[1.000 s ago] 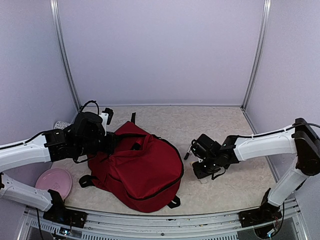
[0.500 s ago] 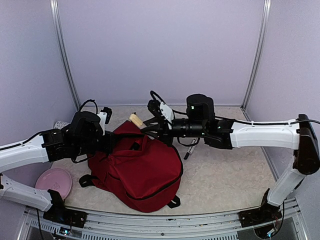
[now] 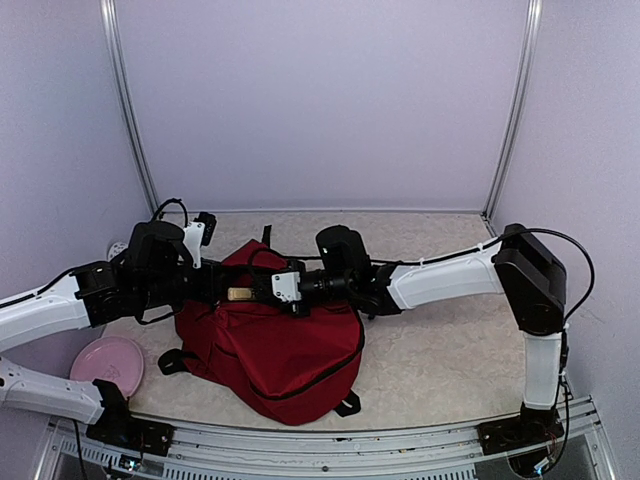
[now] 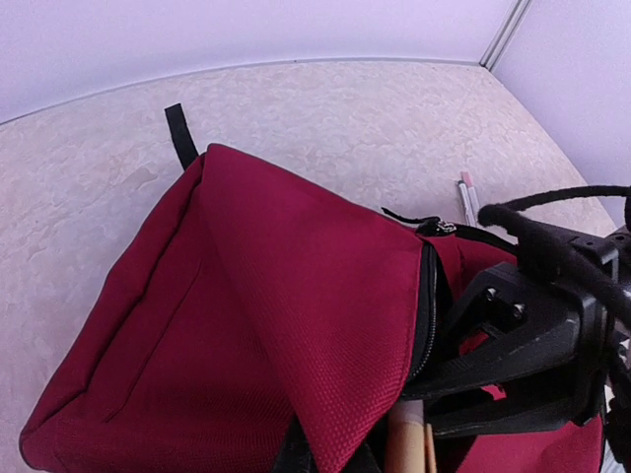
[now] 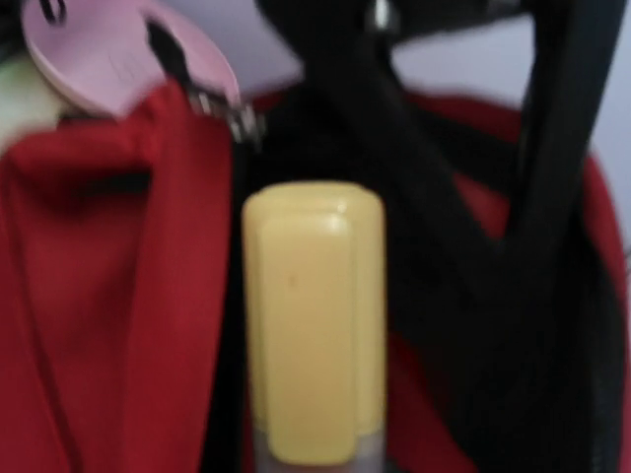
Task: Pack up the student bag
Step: Place the pen in the lower front pocket of the bag.
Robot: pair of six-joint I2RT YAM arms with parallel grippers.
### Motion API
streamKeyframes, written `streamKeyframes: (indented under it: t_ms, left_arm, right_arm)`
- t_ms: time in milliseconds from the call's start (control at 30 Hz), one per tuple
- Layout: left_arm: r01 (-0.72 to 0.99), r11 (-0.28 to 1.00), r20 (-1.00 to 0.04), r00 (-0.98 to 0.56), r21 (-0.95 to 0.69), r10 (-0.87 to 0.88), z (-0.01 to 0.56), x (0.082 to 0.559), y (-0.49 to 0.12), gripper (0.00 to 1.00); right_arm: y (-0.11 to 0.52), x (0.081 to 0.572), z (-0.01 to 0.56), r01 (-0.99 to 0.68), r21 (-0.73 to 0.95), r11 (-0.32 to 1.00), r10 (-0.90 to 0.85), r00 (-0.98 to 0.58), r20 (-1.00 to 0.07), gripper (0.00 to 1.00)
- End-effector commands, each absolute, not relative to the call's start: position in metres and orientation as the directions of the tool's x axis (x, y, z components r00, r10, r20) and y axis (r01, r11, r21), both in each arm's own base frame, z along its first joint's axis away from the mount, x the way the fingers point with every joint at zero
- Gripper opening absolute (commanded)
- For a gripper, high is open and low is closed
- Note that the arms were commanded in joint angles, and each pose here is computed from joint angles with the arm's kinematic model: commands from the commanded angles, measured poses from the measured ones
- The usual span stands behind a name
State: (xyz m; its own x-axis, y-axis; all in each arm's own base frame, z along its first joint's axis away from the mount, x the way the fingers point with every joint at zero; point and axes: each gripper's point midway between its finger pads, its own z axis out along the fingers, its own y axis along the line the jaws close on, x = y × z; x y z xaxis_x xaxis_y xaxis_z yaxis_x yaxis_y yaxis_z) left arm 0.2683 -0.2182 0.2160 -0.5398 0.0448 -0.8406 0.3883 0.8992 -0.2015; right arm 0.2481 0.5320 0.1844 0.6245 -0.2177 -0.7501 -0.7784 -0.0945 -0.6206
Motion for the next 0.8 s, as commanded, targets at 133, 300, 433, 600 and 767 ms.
streamKeyframes:
  t_ms: [133,300,433,600,767]
  left_arm:
    - [0.443,0.868,-0.884,-0.467,-0.227,0.007,0.245,0.271,-0.227,0.0]
    - [0.44,0.869,-0.884,-0.468,-0.225,0.008,0.247,0.27,-0.227,0.0]
    - [0.429,0.876,-0.881,-0.473,-0.219,0.012,0.244,0.271,-0.226,0.0]
    - [0.407,0.89,-0.872,-0.488,-0.207,0.02,0.236,0.276,-0.225,0.0]
    - [0.397,0.895,-0.86,-0.51,-0.202,0.033,0.226,0.277,-0.226,0.0]
  right_arm:
    - [0.544,0.317,0.18,-0.74,-0.669,0.074,-0.433,0.58,-0.69,0.04]
    - [0.538,0.339,0.192,-0.765,-0.619,0.177,-0.519,0.462,-0.719,0.42]
    - [0.524,0.308,0.218,-0.822,-0.547,0.158,-0.461,0.429,-0.777,0.63]
    - [0.495,0.255,0.283,-0.905,-0.4,0.145,-0.34,0.334,-0.879,0.72]
    - [0.451,0.24,0.332,-0.948,-0.235,0.214,-0.275,0.172,-0.946,0.75]
